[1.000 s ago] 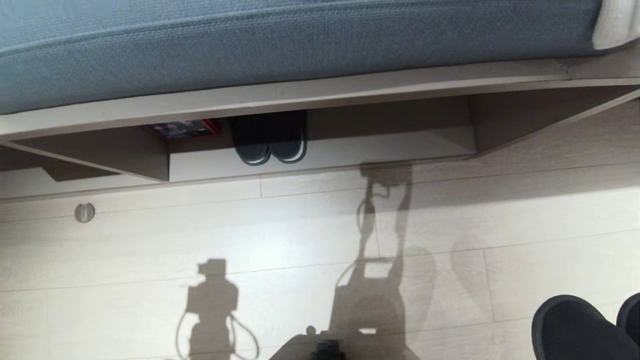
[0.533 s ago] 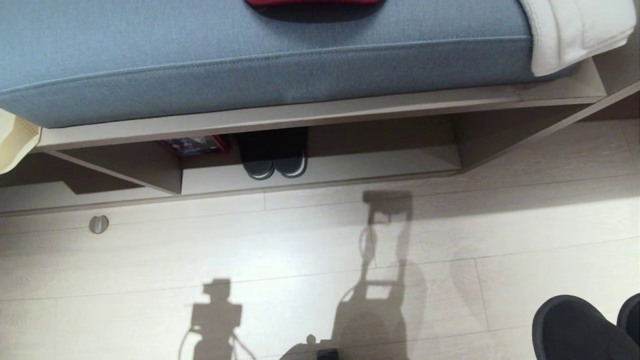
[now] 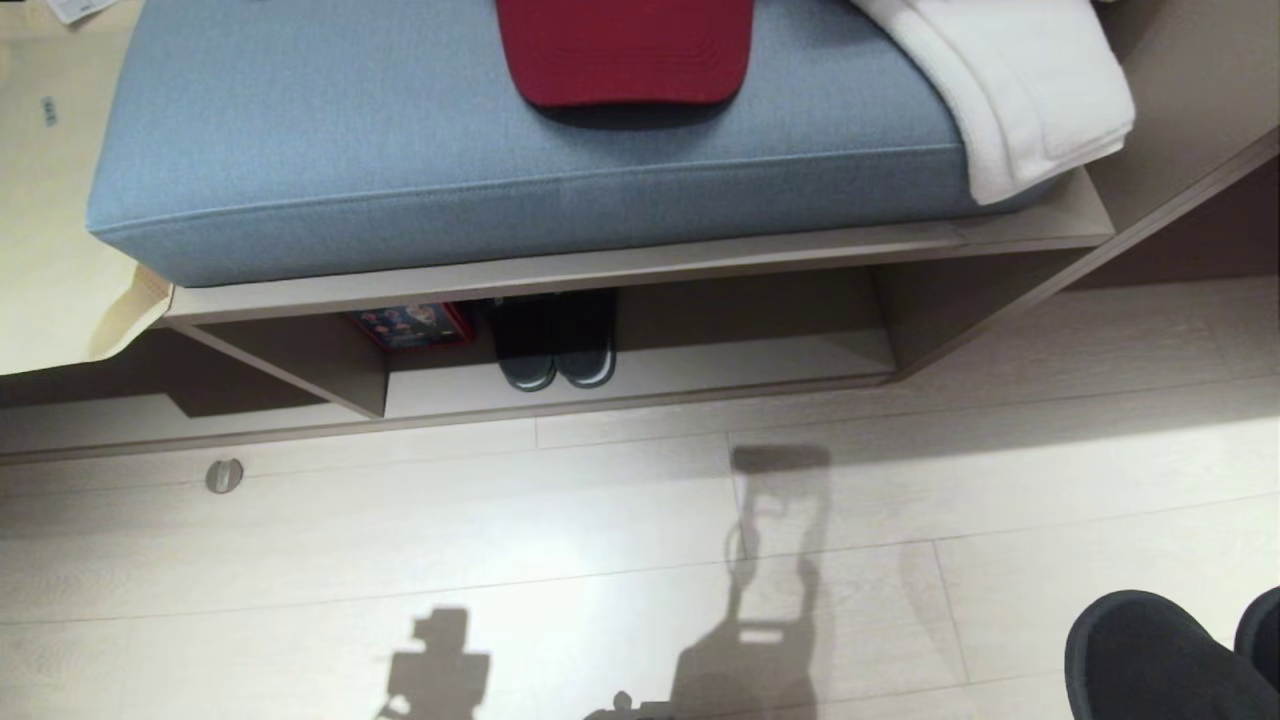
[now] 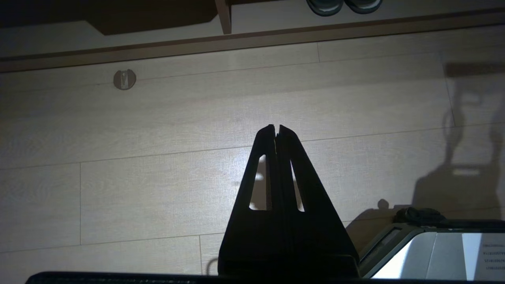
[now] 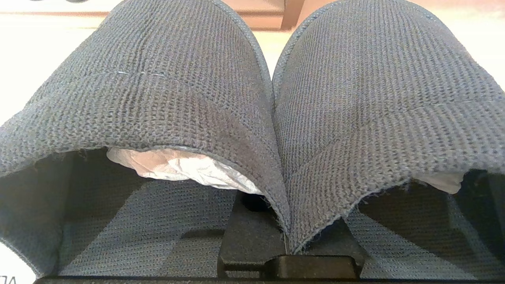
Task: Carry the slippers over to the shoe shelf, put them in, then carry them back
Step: Place the slippers on the floor
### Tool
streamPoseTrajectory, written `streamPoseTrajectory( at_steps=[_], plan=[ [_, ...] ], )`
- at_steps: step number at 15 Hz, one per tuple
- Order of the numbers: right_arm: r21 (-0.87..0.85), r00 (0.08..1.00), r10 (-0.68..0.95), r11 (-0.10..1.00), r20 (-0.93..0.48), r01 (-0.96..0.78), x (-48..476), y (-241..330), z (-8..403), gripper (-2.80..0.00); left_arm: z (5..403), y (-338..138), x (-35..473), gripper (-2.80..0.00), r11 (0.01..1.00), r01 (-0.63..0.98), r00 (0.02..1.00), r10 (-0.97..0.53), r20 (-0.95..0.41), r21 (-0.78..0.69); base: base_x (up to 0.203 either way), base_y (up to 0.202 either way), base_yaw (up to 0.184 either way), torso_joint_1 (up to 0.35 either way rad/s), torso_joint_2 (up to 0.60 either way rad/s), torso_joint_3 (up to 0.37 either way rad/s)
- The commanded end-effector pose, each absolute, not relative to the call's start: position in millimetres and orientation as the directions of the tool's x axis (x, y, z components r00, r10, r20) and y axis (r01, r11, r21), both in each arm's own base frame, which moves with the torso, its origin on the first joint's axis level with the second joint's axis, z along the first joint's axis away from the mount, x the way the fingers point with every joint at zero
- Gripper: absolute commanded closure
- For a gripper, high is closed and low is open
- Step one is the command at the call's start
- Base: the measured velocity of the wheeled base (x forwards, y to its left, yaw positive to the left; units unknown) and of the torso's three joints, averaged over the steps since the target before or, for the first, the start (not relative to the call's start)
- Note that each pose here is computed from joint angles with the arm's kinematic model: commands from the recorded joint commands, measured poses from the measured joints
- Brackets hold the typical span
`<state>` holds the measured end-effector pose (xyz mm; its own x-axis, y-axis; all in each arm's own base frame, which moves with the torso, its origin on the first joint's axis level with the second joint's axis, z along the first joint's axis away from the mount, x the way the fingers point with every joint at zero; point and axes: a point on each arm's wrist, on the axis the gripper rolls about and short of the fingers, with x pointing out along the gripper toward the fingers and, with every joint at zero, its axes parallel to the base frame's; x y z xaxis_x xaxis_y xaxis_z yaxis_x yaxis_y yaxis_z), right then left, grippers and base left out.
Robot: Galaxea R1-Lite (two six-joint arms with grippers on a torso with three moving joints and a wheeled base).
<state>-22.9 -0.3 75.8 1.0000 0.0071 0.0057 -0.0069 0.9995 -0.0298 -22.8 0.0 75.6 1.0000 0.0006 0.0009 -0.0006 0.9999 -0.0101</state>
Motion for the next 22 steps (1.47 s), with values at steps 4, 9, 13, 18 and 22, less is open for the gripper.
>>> streamPoseTrajectory(
  at_steps=[4,9,13,18,22],
  plan=[
    [-0.031,1.000,0.008,1.000,0.005,-0.008,-22.8,-0.3,76.0,0.00,75.6,0.0,-22.8,0.00,1.000,-0.003,1.000,0.003,0.002,-0.011,0.000,0.000,0.000,0.000,0.00,0.200],
    [-0.031,1.000,0.008,1.000,0.005,-0.008,-22.8,-0.3,76.0,0.00,75.6,0.0,-22.8,0.00,1.000,-0.003,1.000,0.003,0.002,-0.011,0.000,0.000,0.000,0.003,0.00,0.201],
    [-0.031,1.000,0.008,1.000,0.005,-0.008,-22.8,-0.3,76.0,0.00,75.6,0.0,-22.8,0.00,1.000,-0.003,1.000,0.003,0.002,-0.011,0.000,0.000,0.000,0.002,0.00,0.199],
    [-0.031,1.000,0.008,1.000,0.005,-0.008,-22.8,-0.3,76.0,0.00,75.2,0.0,-22.7,0.00,1.000,-0.003,1.000,0.003,0.000,-0.012,0.000,0.000,0.000,0.002,0.00,0.203],
    [-0.031,1.000,0.008,1.000,0.005,-0.008,-22.8,-0.3,76.0,0.00,75.6,0.0,-22.8,0.00,1.000,-0.003,1.000,0.003,0.002,-0.012,0.000,0.000,0.000,0.004,0.00,0.199]
  ],
)
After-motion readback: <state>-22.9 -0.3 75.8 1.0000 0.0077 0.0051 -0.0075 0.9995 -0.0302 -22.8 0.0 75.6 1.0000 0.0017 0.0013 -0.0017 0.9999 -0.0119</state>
